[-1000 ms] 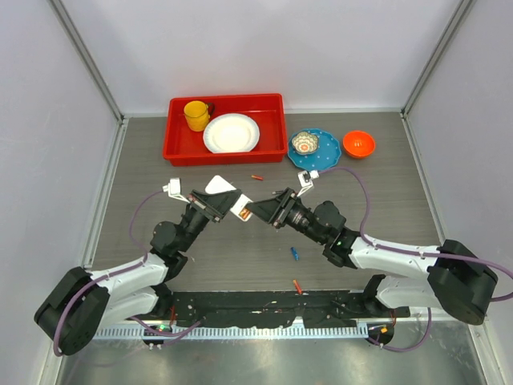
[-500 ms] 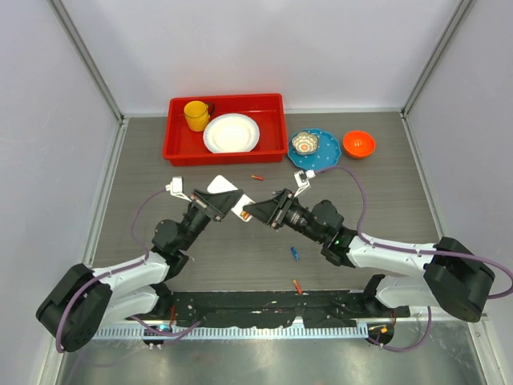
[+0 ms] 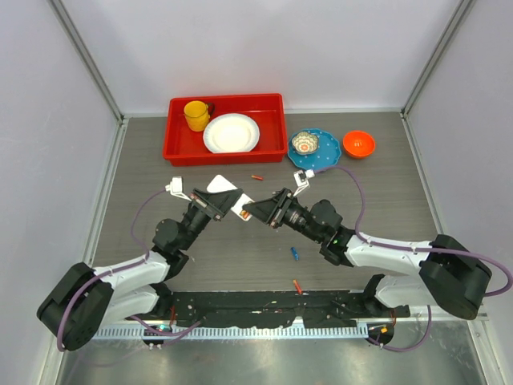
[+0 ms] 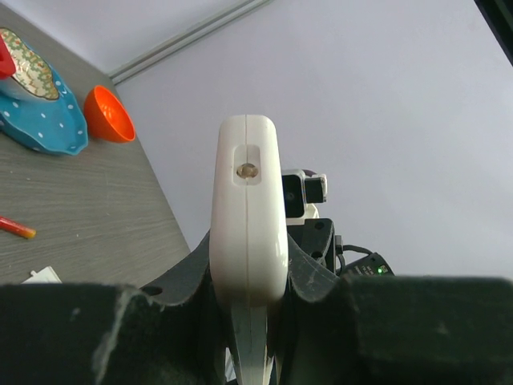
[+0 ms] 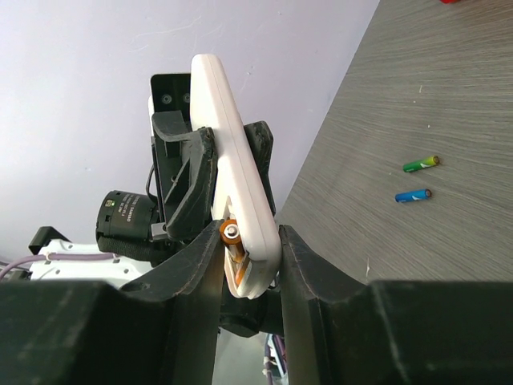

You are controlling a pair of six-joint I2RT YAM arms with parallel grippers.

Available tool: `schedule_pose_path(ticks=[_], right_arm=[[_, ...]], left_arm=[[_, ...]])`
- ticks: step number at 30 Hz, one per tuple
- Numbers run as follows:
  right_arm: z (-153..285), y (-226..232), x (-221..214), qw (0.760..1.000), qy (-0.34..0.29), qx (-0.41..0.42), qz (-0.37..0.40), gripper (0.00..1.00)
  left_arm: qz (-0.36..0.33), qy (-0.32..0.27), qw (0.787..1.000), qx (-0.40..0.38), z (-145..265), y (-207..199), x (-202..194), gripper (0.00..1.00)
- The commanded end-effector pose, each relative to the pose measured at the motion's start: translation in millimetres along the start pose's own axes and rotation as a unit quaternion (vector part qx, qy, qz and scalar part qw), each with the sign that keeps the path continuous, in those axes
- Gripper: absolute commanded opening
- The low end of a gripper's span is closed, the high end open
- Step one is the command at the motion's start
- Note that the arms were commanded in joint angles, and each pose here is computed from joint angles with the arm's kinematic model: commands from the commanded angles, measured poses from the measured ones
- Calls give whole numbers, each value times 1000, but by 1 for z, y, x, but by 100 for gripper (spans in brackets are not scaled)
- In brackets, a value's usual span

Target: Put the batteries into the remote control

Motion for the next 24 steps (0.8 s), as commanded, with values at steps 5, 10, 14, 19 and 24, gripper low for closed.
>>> schedule_pose_path(ticks=[5,10,14,19,24], right_arm=[[-1,-41,-13,991,36,-120,53,1],[2,-39,-6,987,25,-130,93,1],[3,-24,-3,992,17,-92,89,1],[4,-12,0,994,19,-71,75,23],[4,-4,6,996,8,-59,59,50]], left_arm=[[13,-62,986,-155,-12,-78,31,0],[12,-64,985,-163,-17,-82,33,0],[12,-55,987,-152,-17,-73,27,0],[5,-50,990,-129,-13,-57,22,0],[-3,-48,992,-120,-11,-51,19,0]])
Point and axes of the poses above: each gripper's point midway between its finger pads, its own z axis back along the fingers, its own y axis along the line the jaws close on, x = y × z, the point moved 4 cm from there along z, back along the fingers, and after that the axes turned 2 degrees about -z, right-handed, at the moved point
